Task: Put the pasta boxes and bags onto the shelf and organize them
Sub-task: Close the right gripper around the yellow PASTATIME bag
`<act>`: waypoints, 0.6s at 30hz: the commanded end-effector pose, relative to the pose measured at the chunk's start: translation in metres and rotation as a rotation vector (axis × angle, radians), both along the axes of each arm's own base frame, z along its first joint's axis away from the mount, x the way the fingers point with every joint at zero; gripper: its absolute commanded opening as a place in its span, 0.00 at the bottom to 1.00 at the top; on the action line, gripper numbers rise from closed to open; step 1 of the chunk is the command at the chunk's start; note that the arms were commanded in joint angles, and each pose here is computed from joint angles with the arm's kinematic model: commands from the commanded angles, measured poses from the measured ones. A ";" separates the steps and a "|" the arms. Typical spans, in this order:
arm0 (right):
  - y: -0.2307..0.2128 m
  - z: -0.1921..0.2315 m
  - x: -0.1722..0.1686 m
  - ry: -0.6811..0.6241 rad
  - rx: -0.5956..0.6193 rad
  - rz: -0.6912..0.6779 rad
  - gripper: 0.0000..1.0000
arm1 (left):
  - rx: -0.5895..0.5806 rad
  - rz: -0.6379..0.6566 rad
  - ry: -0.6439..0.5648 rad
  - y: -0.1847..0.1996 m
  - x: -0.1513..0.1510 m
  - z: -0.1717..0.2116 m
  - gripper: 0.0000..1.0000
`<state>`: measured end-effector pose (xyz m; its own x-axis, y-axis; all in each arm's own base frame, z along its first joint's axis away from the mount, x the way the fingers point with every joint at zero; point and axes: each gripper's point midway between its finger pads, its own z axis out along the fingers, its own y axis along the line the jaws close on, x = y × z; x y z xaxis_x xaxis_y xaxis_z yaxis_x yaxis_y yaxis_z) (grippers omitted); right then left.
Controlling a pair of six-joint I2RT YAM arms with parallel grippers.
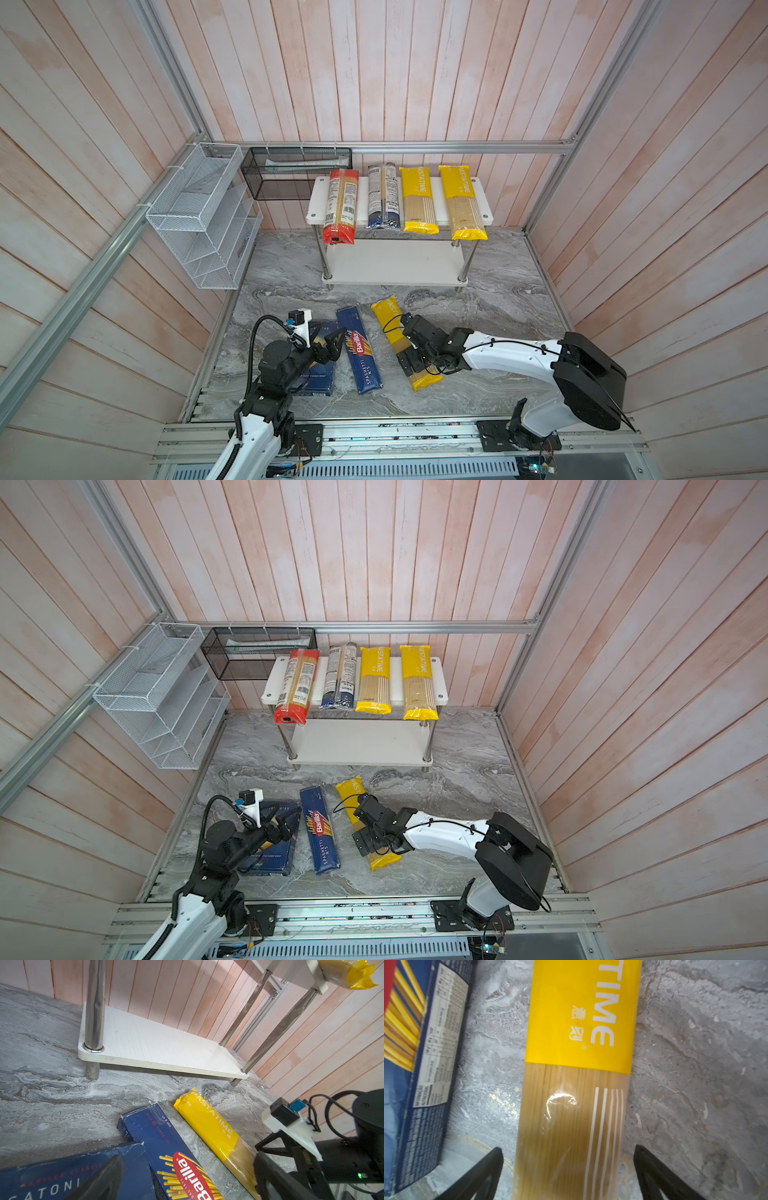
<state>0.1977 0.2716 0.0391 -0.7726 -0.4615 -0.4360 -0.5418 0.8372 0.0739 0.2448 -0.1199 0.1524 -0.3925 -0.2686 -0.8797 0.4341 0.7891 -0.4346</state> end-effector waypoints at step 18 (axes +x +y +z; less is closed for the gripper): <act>-0.012 -0.032 -0.004 0.013 -0.135 -0.039 0.98 | 0.012 -0.019 -0.034 -0.003 -0.001 0.006 1.00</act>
